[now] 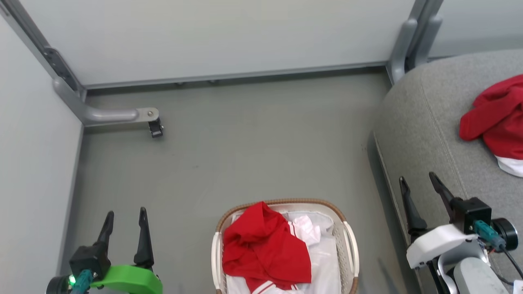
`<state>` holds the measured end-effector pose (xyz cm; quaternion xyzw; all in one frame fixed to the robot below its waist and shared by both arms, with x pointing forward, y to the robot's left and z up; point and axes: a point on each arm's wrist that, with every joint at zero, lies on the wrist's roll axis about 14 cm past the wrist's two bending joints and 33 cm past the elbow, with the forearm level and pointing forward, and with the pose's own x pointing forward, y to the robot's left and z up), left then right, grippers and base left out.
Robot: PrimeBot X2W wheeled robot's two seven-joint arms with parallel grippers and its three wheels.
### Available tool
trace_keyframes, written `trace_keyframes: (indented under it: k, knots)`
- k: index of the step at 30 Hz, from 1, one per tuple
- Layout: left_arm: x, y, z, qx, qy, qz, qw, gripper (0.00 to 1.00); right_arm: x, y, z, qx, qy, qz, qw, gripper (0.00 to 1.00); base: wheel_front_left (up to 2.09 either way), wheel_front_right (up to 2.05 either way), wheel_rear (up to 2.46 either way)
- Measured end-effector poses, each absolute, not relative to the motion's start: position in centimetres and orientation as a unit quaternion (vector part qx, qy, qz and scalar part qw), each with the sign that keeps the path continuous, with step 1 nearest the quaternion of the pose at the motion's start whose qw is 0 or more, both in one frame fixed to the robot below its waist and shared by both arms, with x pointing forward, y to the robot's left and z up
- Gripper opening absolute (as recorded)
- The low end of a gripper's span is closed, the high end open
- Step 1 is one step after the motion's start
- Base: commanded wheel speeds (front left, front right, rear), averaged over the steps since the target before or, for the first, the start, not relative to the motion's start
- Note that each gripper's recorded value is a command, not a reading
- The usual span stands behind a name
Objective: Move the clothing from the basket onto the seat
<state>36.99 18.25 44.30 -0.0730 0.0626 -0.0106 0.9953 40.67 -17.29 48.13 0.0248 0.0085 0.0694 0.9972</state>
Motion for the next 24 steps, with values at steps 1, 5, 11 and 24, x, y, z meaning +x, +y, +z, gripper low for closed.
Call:
trace_keyframes:
  k: [1, 5, 11, 24]
  knots:
    - [36.5, 18.4, 44.4, -0.074, 0.061, -0.008, 0.995, 1.00, 40.3, -17.1, 48.2, 0.025, 0.008, 0.072, 0.997, 1.00, 0.00, 0.00, 0.00]
    - [35.0, 18.9, 45.0, -0.076, 0.052, 0.002, 0.996, 1.00, 39.3, -16.9, 48.6, 0.028, 0.003, 0.072, 0.997, 1.00, 0.00, 0.00, 0.00]
    - [34.0, 18.9, 45.8, -0.082, 0.039, 0.005, 0.996, 1.00, 38.2, -16.2, 48.8, 0.035, 0.001, 0.077, 0.996, 1.00, 0.00, 0.00, 0.00]
    - [35.9, 13.4, 43.8, -0.103, 0.079, -0.076, 0.989, 1.00, 40.4, -15.4, 49.4, 0.038, -0.010, 0.090, 0.995, 1.00, 0.00, 0.00, 0.00]
